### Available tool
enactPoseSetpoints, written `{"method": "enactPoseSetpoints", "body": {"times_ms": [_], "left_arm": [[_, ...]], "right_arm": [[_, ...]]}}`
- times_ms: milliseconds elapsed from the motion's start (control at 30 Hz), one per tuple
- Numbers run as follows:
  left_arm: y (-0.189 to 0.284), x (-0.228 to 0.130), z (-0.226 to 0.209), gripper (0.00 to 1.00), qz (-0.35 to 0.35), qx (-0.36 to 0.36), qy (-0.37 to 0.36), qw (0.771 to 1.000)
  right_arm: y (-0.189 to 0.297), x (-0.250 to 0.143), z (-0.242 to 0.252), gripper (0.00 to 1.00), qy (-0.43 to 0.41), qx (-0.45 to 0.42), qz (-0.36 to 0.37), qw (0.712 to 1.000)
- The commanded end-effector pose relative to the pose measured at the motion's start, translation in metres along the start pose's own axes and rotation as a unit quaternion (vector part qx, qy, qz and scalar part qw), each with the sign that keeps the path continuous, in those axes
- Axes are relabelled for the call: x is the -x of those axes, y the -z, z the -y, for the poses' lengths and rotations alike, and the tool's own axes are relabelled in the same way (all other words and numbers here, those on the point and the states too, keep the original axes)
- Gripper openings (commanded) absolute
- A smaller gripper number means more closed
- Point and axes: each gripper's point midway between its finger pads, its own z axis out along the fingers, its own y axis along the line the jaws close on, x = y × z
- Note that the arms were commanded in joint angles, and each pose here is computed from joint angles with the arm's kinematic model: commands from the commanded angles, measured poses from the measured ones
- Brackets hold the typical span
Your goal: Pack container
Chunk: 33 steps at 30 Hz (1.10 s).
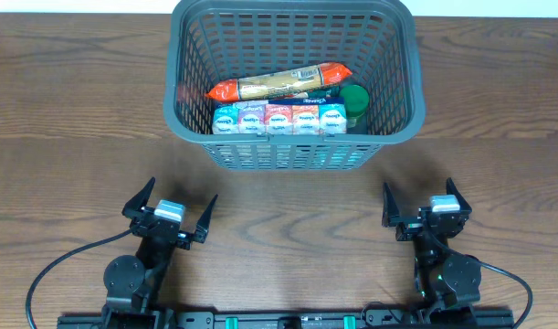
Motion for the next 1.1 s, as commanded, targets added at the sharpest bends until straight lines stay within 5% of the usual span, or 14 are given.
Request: {"method": "enactPoseSetpoints", "body": {"times_ms": [0, 1067], "left_arm": [[-0.0010, -0.0155, 0.0045, 0.99, -0.022, -0.009, 0.009, 1.000], [-0.0006, -0.0170, -0.0042, 0.99, -0.025, 0.009, 0.011, 1.000]], "right_arm": [[0.0004, -0.0002, -0.0023, 0.99, -0.006, 0.005, 0.001, 1.000], [0.0004, -0.0002, -0.0023, 0.99, -0.006, 0.005, 0.001, 1.000]]}}
